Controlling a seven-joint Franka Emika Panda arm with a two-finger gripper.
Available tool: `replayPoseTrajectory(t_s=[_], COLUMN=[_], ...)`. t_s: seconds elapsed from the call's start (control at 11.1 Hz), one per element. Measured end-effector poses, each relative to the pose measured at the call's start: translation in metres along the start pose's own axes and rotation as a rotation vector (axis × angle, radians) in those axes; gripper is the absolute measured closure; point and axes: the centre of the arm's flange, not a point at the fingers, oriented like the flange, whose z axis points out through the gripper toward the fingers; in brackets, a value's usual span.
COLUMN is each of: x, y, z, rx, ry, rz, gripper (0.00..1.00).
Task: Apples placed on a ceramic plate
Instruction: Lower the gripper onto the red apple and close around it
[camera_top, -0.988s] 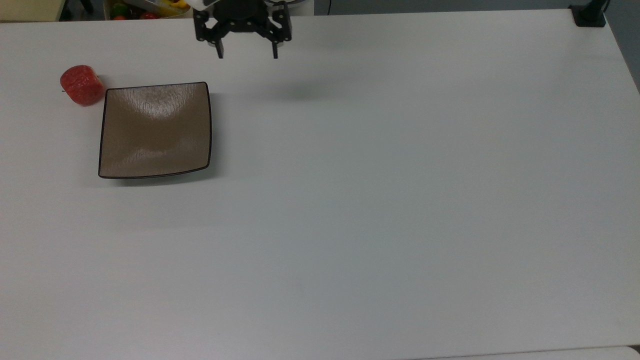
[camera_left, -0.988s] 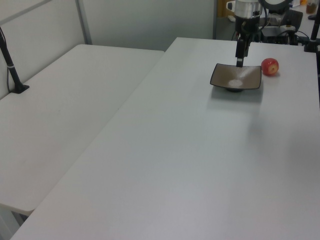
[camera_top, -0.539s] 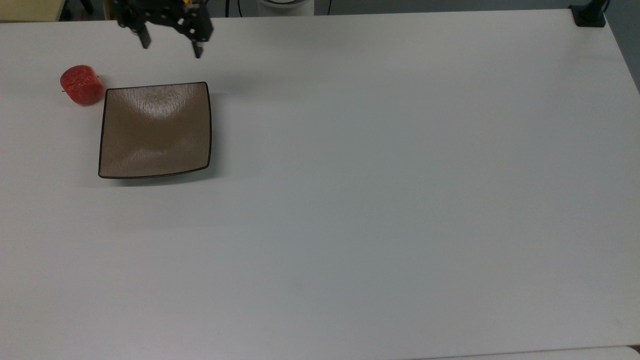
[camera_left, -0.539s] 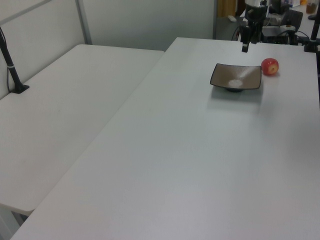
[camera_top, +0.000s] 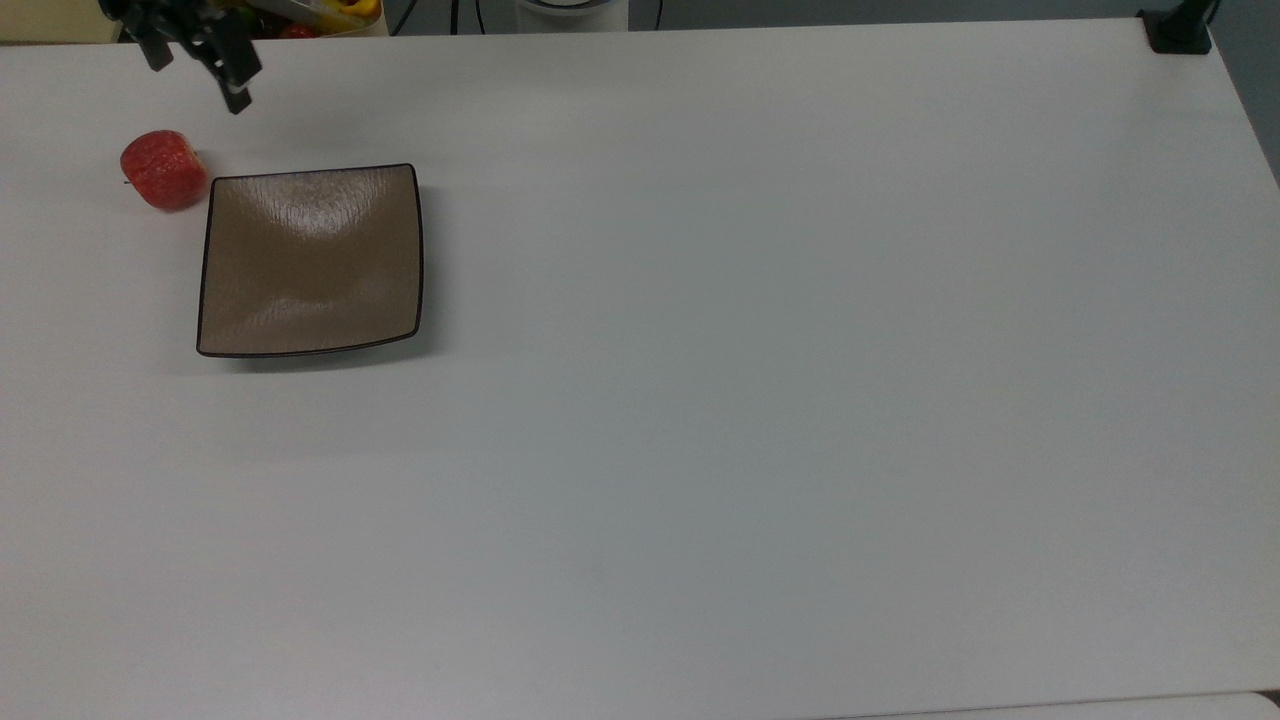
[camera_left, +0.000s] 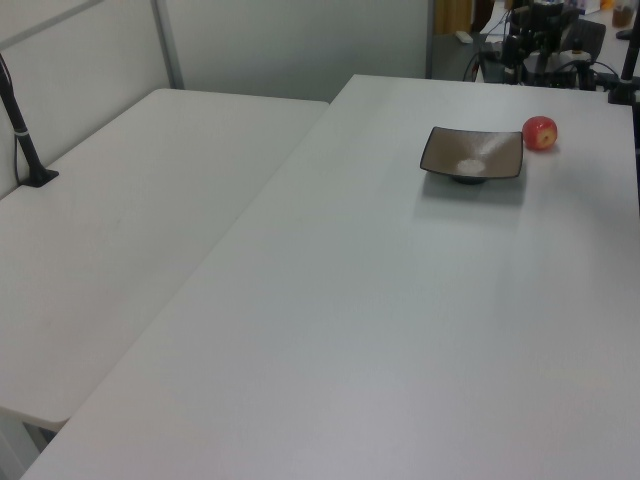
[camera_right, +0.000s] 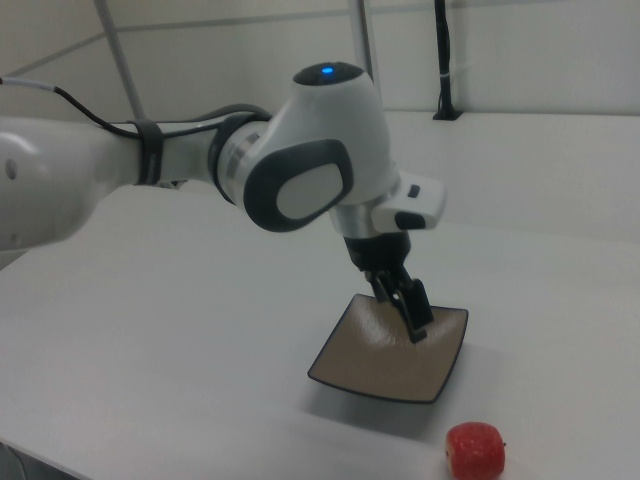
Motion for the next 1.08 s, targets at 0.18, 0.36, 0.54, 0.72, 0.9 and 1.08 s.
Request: replayPoseTrajectory(t_s=[0.18,0.36,0.54,0.72,0.9,1.08], x=[0.010,0.015,0.020,0.024,0.027,0.026], y=[0.038,0.075,0.092,0.103,0.104,0.105], z=[0.018,0.036,0.057,0.090,0.120,0.136], rx=[-0.016,-0.031,-0.043,-0.057,-0.069,-0.076], ry=[0.016,0.016,0.024,0.020,0.008,-0.015], rz=[0.134,0.222,0.269,0.309,0.326,0.328], gripper=[0.00,0.00,0.00,0.00,0.00,0.00])
